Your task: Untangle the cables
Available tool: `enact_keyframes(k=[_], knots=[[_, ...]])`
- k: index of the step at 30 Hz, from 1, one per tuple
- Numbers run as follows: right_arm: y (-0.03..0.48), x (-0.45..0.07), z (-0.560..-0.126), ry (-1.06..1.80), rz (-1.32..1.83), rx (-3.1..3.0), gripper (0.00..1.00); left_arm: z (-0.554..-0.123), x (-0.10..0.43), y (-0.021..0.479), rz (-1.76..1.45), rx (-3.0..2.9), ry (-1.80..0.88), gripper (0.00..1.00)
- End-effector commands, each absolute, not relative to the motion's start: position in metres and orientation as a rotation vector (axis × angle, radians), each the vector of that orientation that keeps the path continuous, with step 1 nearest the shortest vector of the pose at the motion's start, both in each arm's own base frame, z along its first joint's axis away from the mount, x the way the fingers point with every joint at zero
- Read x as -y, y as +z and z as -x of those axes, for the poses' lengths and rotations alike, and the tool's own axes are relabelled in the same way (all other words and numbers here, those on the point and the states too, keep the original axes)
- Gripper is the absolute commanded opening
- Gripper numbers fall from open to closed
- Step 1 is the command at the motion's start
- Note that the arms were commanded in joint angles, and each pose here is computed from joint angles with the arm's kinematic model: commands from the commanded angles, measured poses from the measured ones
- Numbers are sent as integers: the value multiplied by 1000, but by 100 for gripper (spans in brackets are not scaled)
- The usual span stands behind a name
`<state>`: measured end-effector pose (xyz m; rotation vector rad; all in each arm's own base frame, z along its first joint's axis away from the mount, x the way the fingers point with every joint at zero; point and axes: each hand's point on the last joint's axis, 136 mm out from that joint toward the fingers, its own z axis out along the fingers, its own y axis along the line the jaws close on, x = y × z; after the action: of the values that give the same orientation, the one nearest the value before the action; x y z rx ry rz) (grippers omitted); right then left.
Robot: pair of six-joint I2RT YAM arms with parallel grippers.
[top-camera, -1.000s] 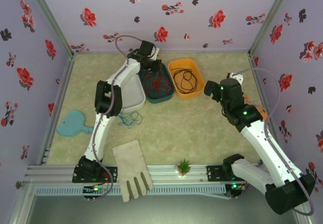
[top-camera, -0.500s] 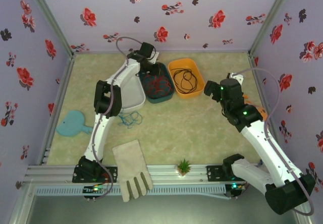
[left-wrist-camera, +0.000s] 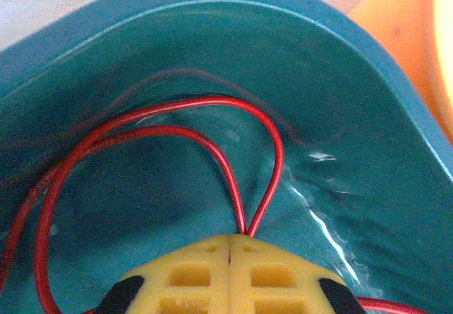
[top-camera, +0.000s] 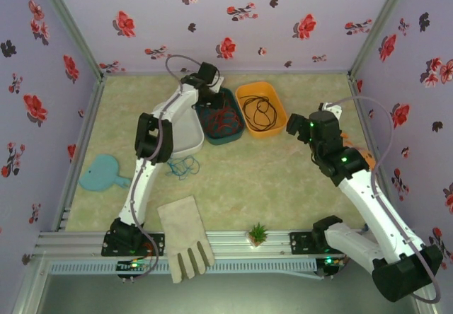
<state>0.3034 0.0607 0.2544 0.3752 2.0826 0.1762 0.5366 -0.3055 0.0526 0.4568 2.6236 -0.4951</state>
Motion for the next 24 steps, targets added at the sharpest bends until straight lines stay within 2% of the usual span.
enact_keyframes(k=[1, 7, 14, 24], knots=[[262, -59, -302, 182, -387, -2058, 99, -537, 311, 57, -490, -2613, -509, 5], [261, -58, -302, 165, -387, -2056, 99, -540, 313, 83, -481, -2568, -522, 37], [262, -56, -303, 150, -377, -2054, 99, -537, 307, 130, -473, -2498, -506, 61], [265, -54, -302, 137, -373, -2049, 99, -519, 291, 194, -471, -2404, -443, 89]])
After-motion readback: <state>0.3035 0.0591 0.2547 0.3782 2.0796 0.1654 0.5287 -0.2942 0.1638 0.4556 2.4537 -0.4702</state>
